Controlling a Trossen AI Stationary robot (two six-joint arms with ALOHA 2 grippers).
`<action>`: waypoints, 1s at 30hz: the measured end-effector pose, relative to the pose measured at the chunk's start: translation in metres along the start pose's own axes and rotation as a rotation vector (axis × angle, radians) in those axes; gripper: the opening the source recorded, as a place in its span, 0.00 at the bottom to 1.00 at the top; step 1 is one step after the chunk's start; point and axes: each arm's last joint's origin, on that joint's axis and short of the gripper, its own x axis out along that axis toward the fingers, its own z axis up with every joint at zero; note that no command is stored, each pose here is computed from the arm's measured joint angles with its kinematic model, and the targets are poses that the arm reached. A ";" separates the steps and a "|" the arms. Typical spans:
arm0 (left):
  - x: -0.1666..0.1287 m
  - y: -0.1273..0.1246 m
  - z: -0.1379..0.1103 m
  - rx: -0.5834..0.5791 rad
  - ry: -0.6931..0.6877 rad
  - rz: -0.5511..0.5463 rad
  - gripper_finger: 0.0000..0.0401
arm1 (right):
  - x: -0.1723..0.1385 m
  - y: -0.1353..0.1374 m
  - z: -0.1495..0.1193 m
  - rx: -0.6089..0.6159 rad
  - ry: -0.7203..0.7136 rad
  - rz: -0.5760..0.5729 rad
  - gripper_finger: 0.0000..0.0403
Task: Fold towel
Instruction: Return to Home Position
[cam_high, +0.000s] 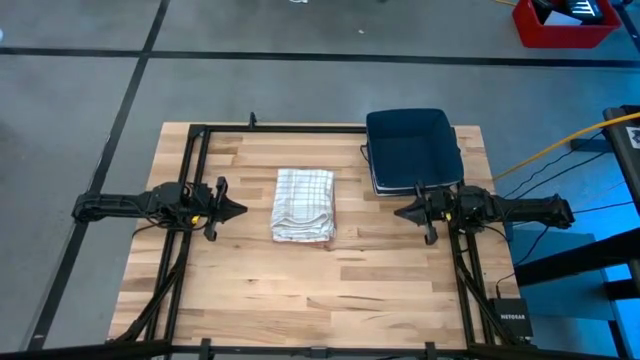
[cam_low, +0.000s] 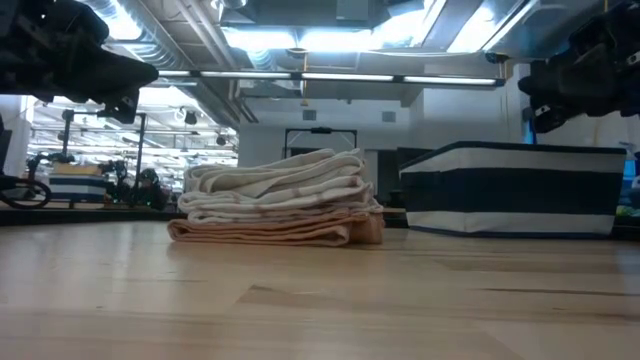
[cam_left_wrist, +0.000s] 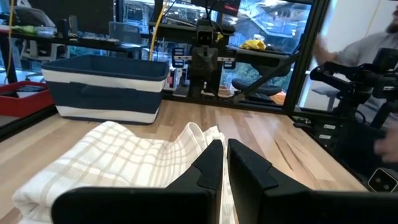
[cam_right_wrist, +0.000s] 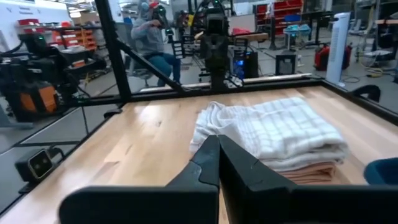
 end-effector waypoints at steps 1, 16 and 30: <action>0.000 0.000 0.000 0.000 0.000 0.000 0.04 | 0.000 0.000 0.000 0.000 -0.001 -0.008 0.01; 0.000 0.000 0.000 0.000 0.000 0.000 0.04 | 0.000 -0.001 0.000 0.000 -0.002 -0.021 0.01; 0.000 0.000 0.000 0.000 0.001 0.000 0.04 | 0.000 -0.001 0.000 0.000 -0.003 -0.022 0.01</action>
